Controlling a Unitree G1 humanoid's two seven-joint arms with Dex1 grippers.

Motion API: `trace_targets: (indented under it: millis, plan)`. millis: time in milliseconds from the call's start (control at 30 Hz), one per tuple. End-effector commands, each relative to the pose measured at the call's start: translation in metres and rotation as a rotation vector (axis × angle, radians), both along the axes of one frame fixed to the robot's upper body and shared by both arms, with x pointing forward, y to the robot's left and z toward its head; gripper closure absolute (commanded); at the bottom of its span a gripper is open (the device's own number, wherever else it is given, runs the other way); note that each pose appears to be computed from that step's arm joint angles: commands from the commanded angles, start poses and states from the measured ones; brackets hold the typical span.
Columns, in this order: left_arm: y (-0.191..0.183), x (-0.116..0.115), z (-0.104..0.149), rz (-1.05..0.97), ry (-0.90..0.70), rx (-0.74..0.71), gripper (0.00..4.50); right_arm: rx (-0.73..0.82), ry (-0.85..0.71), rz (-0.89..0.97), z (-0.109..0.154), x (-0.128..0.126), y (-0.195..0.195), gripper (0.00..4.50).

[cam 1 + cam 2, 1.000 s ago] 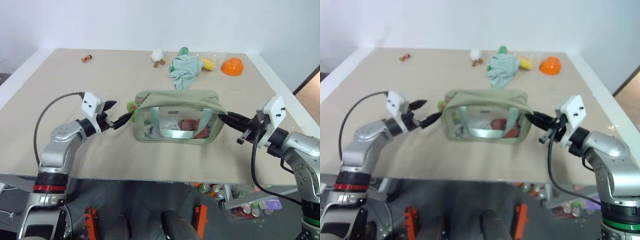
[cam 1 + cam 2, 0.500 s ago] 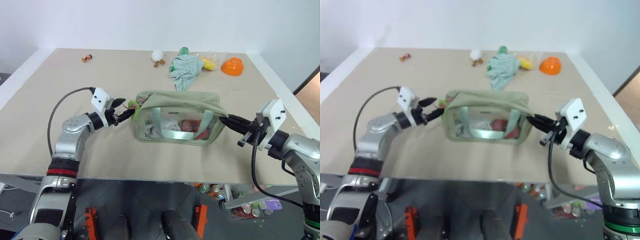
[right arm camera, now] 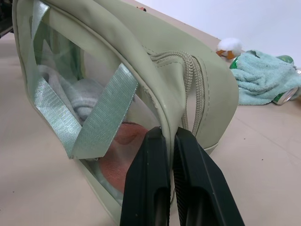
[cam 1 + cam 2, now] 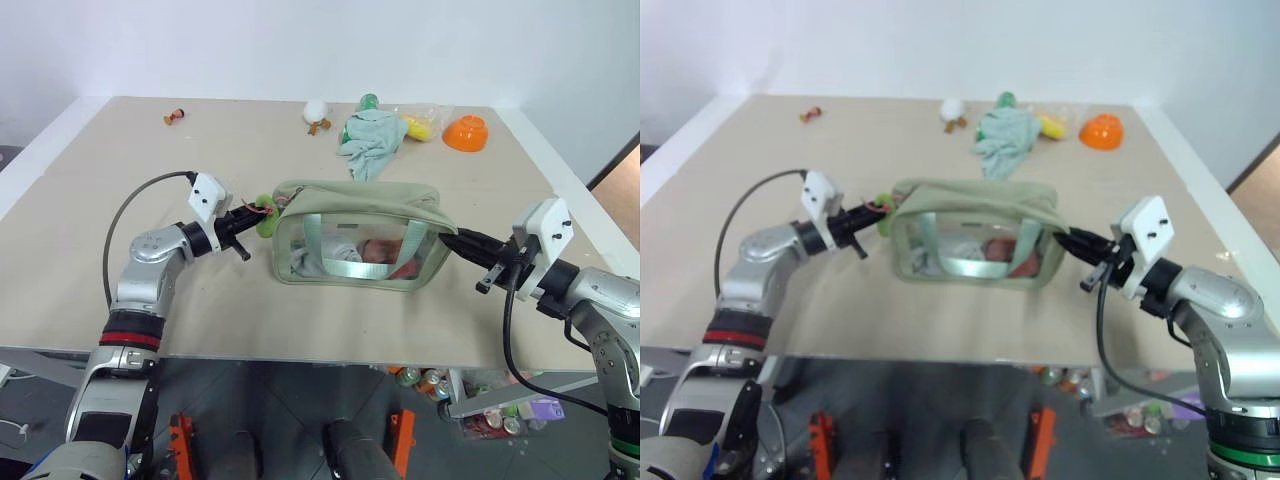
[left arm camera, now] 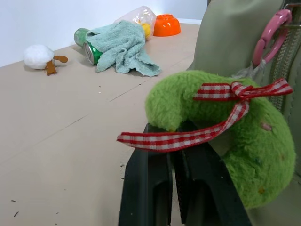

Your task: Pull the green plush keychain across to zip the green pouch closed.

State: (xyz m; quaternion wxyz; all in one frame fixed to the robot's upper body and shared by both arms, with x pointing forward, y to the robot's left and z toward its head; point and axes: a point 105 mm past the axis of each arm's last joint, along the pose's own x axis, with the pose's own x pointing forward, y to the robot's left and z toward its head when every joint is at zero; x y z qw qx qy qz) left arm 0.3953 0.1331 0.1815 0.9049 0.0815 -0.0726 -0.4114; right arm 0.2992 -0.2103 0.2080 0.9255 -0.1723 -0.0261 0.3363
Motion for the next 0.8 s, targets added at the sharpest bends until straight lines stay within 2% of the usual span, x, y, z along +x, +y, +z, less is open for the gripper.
trace_targets:
  millis: [33, 233, 300, 400, 567, 800]
  plan:
    - [0.004, -0.001, 0.026, 0.003, -0.09, -0.015, 4.44, -0.019, -0.028, 0.009, 0.007, 0.0, 0.0, 4.5]
    - [0.008, -0.004, 0.077, 0.007, -0.197, -0.118, 4.44, -0.02, -0.027, 0.01, 0.008, 0.0, -0.001, 4.5]
    - [-0.002, -0.007, 0.107, -0.033, -0.256, -0.143, 4.44, -0.022, -0.026, 0.01, 0.007, 0.0, -0.001, 4.5]
    - [-0.03, -0.015, 0.131, -0.141, -0.301, -0.123, 4.44, -0.024, -0.028, 0.008, 0.008, 0.0, -0.001, 4.5]
    - [-0.072, -0.027, 0.137, -0.287, -0.312, -0.078, 4.44, -0.022, -0.031, 0.006, 0.008, -0.001, 0.0, 4.5]
    - [-0.104, -0.026, 0.132, -0.37, -0.328, 0.004, 4.44, -0.018, -0.041, 0.0, 0.009, -0.001, 0.0, 4.5]
